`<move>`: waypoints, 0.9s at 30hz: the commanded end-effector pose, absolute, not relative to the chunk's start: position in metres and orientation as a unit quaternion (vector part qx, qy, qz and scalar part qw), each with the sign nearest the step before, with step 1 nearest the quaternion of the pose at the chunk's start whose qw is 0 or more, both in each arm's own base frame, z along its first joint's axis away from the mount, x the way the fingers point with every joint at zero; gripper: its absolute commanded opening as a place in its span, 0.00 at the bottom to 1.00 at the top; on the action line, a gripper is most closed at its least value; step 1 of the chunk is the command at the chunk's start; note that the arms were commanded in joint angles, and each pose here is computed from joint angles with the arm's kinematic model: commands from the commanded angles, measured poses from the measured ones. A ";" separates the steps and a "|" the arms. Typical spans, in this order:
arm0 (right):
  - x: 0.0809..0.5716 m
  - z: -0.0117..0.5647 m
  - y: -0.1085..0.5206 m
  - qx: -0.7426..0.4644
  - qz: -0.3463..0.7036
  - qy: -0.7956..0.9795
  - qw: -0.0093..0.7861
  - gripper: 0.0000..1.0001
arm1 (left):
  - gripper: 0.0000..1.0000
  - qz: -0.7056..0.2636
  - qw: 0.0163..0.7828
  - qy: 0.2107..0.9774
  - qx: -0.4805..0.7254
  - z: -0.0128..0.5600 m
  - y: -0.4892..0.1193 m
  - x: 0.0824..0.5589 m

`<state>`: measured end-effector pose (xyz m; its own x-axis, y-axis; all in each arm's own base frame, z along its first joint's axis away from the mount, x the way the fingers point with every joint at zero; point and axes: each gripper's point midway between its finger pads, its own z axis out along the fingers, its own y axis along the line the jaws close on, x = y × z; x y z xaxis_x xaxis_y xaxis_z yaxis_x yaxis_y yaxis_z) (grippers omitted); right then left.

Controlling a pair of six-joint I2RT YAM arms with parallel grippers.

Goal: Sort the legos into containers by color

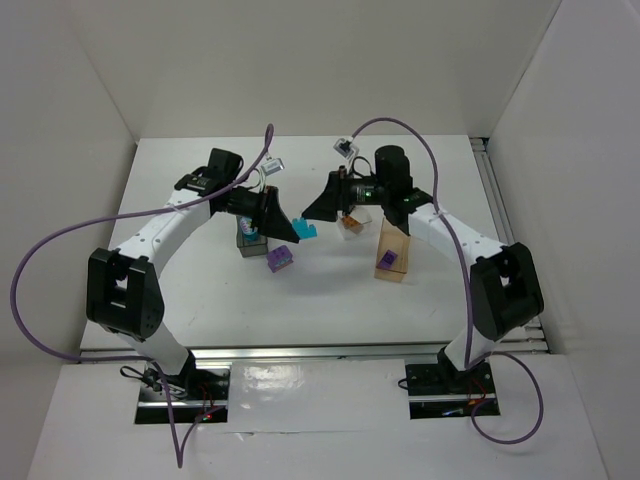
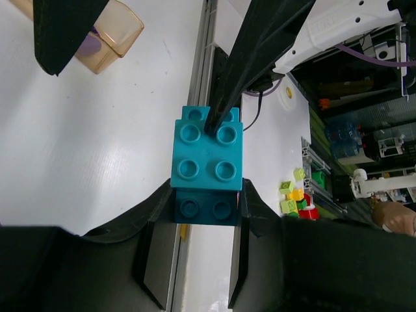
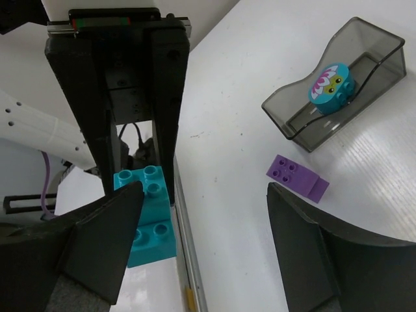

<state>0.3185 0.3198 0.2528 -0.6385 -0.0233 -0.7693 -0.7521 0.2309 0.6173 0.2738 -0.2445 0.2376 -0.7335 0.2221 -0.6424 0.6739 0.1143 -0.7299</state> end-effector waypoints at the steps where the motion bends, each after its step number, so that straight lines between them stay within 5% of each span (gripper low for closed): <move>1: 0.306 0.288 0.316 -0.281 0.585 0.674 0.351 0.85 | 0.00 -0.569 0.228 0.715 0.336 0.243 -0.245 0.287; 21: 0.293 0.279 0.323 -0.295 0.601 0.671 0.319 0.86 | 0.00 -0.571 0.217 0.720 0.329 0.236 -0.245 0.288; 27: 0.290 0.272 0.335 -0.308 0.604 0.670 0.302 0.80 | 0.00 -0.575 0.216 0.717 0.329 0.237 -0.246 0.287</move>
